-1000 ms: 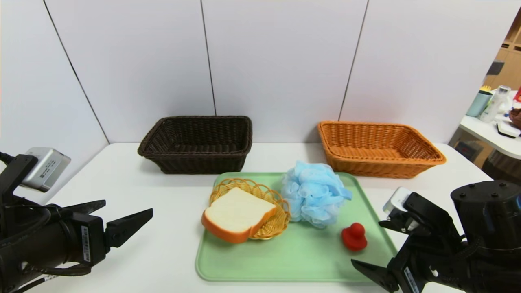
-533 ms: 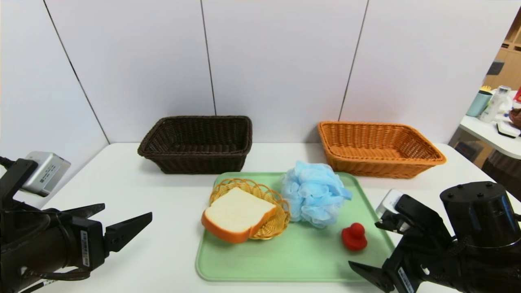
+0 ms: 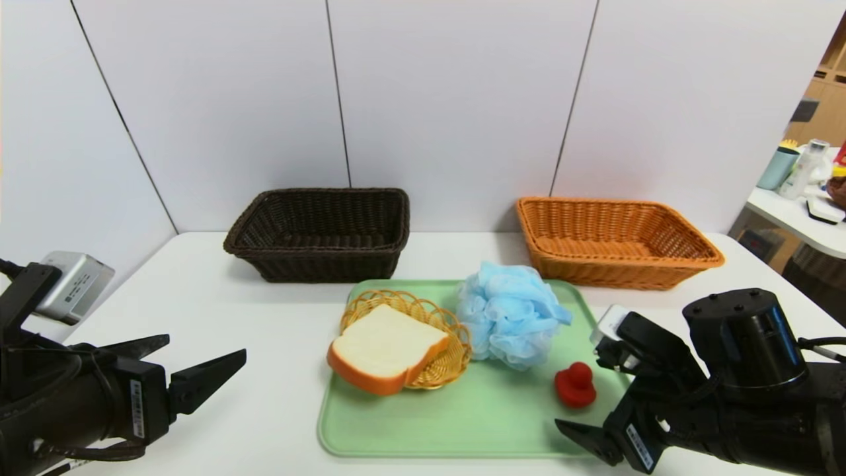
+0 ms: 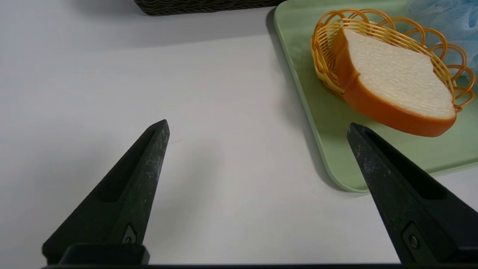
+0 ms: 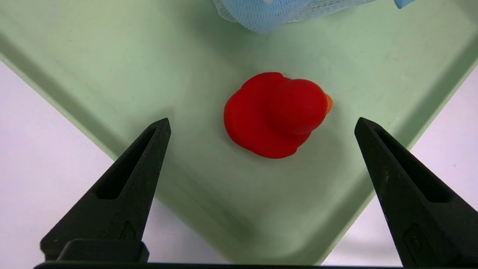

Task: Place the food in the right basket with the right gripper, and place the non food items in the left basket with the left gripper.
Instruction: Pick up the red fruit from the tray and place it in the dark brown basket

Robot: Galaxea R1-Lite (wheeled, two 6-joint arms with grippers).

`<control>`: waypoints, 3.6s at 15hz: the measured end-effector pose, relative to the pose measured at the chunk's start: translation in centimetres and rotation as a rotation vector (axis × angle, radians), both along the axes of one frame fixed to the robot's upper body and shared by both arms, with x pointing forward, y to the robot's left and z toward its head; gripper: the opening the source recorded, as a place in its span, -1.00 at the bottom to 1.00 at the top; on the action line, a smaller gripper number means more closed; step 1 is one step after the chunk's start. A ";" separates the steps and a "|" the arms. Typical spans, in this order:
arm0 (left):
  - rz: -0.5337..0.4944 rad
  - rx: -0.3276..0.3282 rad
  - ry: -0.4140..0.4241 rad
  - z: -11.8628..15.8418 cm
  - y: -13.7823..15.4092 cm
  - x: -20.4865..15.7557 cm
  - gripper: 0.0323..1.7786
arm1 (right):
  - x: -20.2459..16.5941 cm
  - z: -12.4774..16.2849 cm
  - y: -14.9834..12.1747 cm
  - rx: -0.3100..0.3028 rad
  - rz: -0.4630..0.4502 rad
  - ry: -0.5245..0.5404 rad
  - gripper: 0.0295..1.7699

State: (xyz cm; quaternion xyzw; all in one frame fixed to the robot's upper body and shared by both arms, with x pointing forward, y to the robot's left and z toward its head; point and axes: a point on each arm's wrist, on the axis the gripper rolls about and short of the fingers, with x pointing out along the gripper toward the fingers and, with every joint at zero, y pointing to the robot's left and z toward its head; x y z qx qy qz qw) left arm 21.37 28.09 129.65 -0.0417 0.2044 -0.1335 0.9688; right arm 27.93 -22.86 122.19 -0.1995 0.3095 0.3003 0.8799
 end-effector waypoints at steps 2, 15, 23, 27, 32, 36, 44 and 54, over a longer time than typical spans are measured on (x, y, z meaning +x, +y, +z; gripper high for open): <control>-0.001 0.000 0.000 -0.1 0.0 -0.1 0.90 | 0.5 0.0 0.1 0.001 -0.002 -0.007 0.92; -0.003 -0.003 -0.004 0.0 0.1 -0.3 0.90 | 1.7 -1.0 0.4 -0.017 0.002 -0.008 0.92; -0.004 -0.003 -0.003 -0.2 0.2 -0.4 0.90 | 2.0 -1.0 0.5 -0.024 0.005 -0.015 0.74; -0.004 -0.002 -0.002 -0.2 0.2 -0.4 0.90 | 2.1 -0.9 0.5 -0.024 0.006 -0.018 0.07; -0.004 -0.003 -0.003 -0.2 0.2 -0.4 0.90 | 2.1 -0.9 0.5 -0.023 0.006 -0.020 -0.26; -0.004 -0.004 -0.005 -0.1 0.2 -0.5 0.90 | 2.0 -0.8 0.5 -0.023 0.004 -0.025 -0.32; -0.005 -0.003 -0.005 -0.1 0.2 -0.5 0.90 | 2.0 2.0 0.4 0.016 0.009 -0.140 -0.36; -0.010 0.004 -0.012 -0.1 0.2 -0.4 0.90 | 2.3 10.6 0.6 0.076 -0.008 -0.395 -0.38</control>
